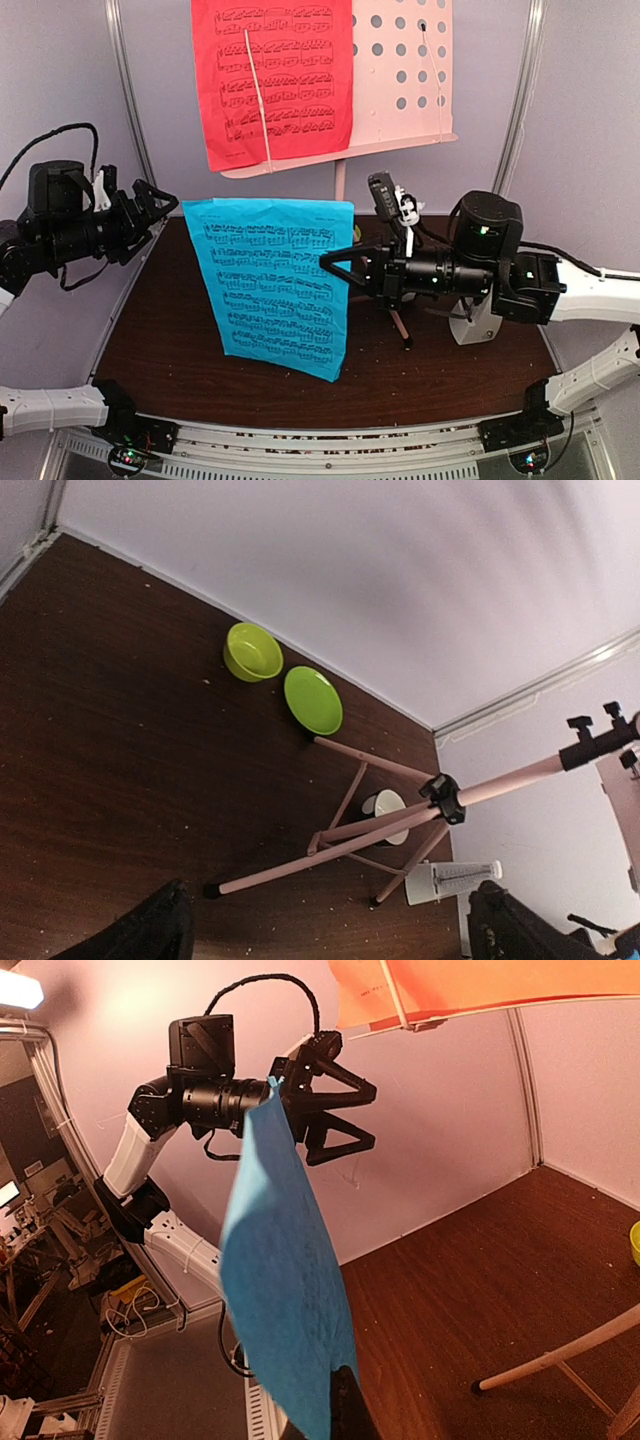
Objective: Set up the instrument practice props
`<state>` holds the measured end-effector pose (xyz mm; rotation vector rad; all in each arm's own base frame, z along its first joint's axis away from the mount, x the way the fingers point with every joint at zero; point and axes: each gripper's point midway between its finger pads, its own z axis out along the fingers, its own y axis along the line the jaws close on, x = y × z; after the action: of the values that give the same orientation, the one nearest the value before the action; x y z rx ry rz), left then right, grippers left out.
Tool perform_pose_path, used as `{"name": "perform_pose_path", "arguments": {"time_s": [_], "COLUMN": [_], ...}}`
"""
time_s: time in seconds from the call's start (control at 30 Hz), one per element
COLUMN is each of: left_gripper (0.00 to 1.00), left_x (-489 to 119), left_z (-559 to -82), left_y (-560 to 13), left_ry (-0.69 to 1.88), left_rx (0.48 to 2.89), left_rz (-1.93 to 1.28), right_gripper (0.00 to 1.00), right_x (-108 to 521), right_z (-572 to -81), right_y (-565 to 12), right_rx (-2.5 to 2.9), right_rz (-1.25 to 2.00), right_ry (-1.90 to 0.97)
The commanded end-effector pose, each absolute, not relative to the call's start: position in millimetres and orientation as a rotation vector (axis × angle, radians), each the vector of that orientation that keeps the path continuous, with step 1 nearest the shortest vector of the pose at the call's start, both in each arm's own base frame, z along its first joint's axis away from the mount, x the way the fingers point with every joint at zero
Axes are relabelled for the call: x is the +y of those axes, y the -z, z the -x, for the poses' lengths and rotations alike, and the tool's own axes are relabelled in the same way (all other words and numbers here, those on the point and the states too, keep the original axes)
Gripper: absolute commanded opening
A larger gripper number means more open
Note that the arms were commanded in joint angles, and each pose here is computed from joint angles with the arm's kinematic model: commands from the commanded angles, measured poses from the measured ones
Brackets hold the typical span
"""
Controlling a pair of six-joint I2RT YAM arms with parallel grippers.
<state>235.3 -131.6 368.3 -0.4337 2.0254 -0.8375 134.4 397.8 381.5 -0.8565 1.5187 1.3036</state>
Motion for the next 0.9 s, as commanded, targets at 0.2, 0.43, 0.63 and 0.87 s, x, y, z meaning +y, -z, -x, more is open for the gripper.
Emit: {"name": "perform_pose_path", "arguments": {"time_s": [0.2, 0.43, 0.63, 0.87], "left_gripper": [0.98, 0.95, 0.93, 0.92], "left_x": [-189, -195, -198, -210], "left_z": [-224, -220, -217, -204], "left_y": [-411, -407, -405, -414], "left_ry": [1.073, 1.108, 1.132, 1.215], "left_rx": [1.912, 1.898, 1.892, 1.821], "left_rz": [-0.036, -0.075, -0.097, -0.215], "right_gripper": [0.0, 0.0, 0.0, 0.0], "right_x": [371, 362, 353, 340], "right_z": [-128, -123, -121, -117], "right_y": [-374, -381, -386, -397], "right_rx": [1.539, 1.529, 1.538, 1.542], "right_rz": [0.88, 0.869, 0.827, 0.791], "right_ry": [-1.307, -1.356, -1.414, -1.509]}}
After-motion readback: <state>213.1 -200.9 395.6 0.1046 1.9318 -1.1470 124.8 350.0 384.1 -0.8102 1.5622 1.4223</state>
